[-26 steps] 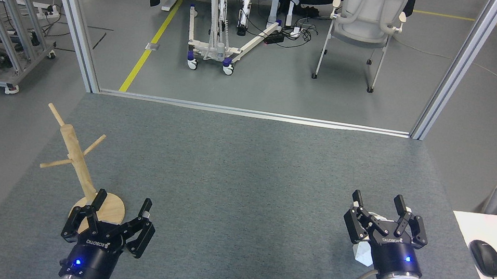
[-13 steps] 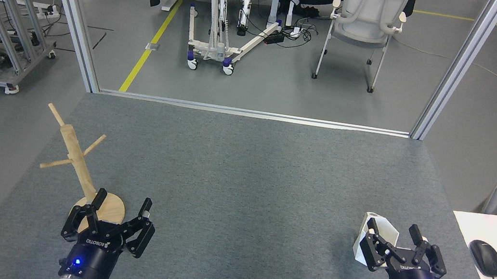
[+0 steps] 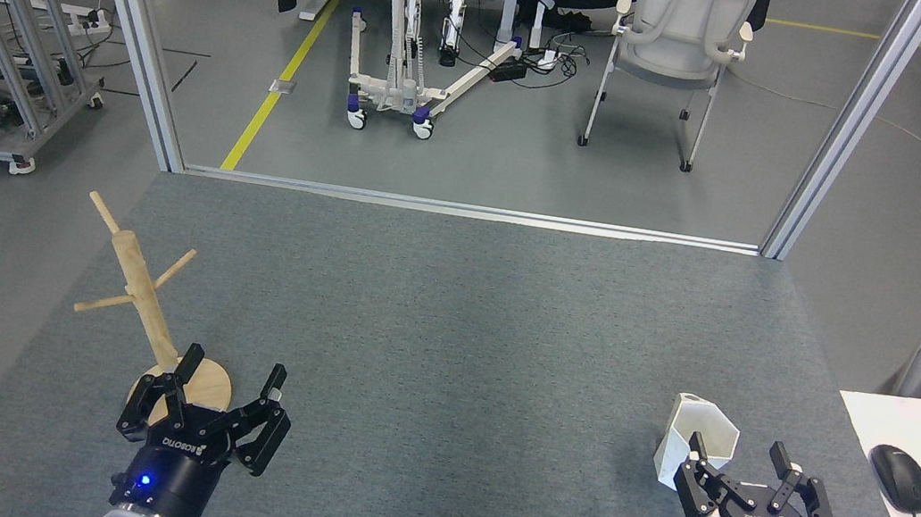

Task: Hang cup on storage rack
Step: 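Lower the right gripper onto the white hexagonal cup and close it, then lift the white cup with the right gripper, then carry the cup toward the center and raise the left gripper toward it, then grasp the cup's base with the left gripper beneath the right gripper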

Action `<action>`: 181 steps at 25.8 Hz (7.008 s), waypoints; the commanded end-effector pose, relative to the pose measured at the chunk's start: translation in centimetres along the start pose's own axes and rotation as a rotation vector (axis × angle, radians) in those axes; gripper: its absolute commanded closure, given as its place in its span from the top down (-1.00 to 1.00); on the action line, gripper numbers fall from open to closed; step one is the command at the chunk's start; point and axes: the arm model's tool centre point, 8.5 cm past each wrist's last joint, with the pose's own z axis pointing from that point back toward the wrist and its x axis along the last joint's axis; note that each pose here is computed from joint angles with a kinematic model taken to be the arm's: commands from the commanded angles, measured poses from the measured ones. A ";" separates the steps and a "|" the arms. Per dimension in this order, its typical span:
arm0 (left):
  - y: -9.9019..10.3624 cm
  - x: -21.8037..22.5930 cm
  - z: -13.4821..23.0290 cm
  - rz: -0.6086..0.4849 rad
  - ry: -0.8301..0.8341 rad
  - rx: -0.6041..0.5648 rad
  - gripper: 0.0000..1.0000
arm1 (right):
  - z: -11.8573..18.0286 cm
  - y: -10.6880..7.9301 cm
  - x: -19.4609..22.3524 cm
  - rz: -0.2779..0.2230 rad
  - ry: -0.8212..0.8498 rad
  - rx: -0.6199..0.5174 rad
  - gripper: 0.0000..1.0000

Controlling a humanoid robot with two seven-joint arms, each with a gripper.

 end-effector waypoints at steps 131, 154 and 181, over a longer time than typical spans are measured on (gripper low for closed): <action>-0.8 4.8 -4.1 0.056 -0.170 -0.156 0.97 | -12.0 -20.4 24.3 0.010 -0.659 -0.159 -0.69; 0.6 8.7 -9.0 0.130 -0.157 -0.120 0.93 | -7.1 -20.2 28.1 -0.110 -0.327 -0.101 -0.83; 2.6 12.3 -13.9 0.099 -0.242 -0.099 0.92 | -9.7 -21.9 28.8 -0.069 -0.189 -0.011 -0.83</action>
